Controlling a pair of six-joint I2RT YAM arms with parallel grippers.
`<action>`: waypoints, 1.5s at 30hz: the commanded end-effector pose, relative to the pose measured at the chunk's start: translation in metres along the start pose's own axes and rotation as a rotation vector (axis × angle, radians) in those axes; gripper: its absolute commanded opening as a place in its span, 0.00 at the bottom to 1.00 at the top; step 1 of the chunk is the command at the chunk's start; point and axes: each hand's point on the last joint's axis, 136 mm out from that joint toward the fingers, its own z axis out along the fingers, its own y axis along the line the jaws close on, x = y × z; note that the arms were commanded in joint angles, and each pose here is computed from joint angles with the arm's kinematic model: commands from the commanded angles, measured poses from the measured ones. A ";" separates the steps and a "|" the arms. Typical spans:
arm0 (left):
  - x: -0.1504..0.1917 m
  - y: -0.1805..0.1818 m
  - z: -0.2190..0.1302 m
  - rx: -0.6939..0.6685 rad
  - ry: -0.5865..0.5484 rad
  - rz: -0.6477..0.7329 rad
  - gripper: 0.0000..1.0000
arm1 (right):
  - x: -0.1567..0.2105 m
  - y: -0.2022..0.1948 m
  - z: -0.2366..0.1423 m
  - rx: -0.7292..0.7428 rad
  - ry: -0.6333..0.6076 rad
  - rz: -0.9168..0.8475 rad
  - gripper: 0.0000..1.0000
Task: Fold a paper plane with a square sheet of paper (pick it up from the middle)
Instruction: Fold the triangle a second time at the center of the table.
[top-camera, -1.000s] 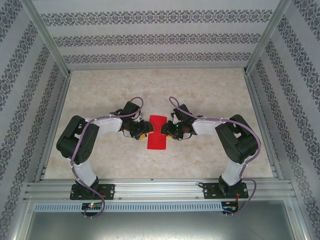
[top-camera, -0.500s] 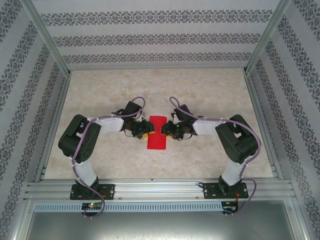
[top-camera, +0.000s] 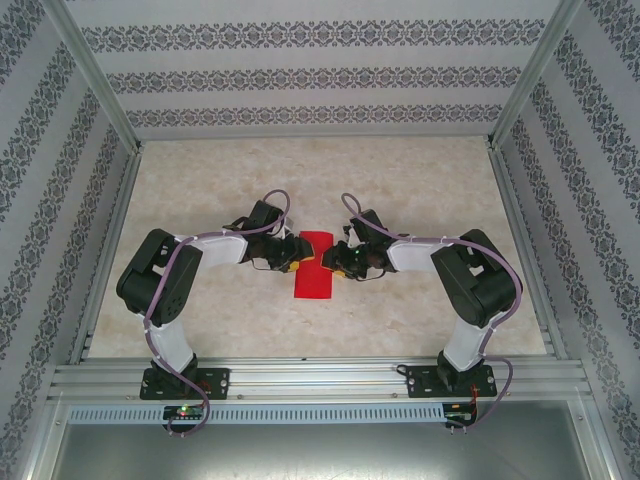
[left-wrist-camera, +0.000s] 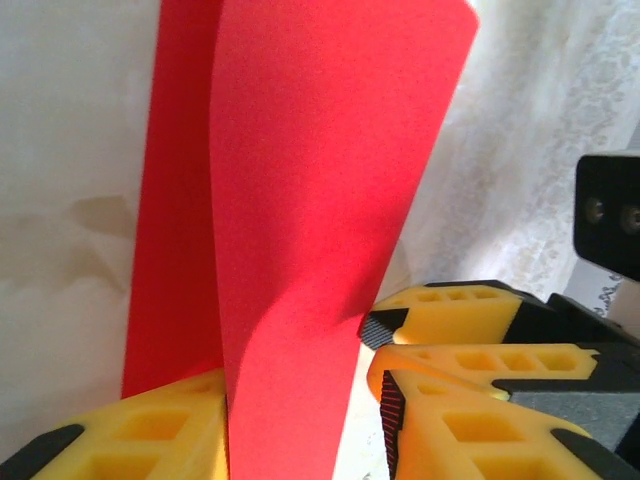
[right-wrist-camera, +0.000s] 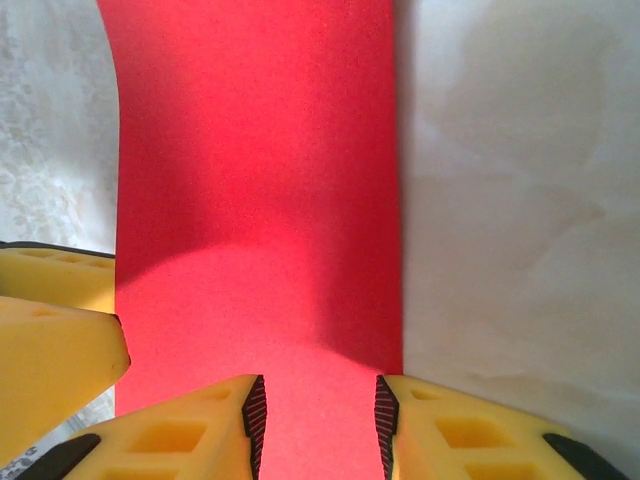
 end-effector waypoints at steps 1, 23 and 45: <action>0.001 -0.004 0.004 0.036 0.001 -0.015 0.41 | -0.002 0.005 -0.007 -0.024 -0.024 -0.002 0.39; 0.007 -0.002 -0.006 0.008 0.019 -0.004 0.14 | 0.020 0.035 -0.080 0.052 -0.273 -0.239 0.55; 0.008 -0.005 -0.014 -0.057 0.057 0.078 0.00 | -0.007 0.022 -0.158 0.042 -0.603 -0.201 0.98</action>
